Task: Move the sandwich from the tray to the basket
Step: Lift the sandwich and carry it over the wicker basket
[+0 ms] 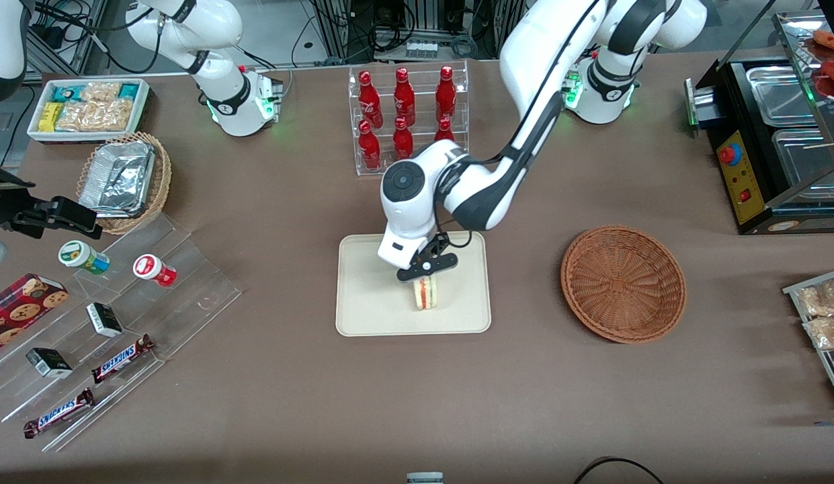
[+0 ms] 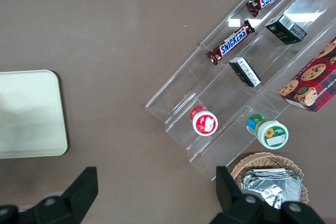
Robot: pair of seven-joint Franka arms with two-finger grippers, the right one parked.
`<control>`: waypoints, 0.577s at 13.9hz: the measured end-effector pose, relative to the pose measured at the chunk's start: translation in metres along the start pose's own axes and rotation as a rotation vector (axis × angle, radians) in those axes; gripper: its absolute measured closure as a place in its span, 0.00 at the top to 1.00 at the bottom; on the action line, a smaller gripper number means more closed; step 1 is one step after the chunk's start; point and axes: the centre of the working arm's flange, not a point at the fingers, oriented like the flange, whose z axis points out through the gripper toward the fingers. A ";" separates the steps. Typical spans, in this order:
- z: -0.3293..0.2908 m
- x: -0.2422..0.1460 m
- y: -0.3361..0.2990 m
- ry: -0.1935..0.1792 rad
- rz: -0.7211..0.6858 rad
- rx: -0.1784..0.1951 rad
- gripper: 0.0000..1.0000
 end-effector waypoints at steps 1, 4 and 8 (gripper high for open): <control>-0.026 0.012 -0.012 0.001 -0.045 0.005 0.20; -0.090 0.071 -0.071 -0.003 -0.219 0.024 0.15; -0.095 0.142 -0.164 -0.031 -0.388 0.063 0.15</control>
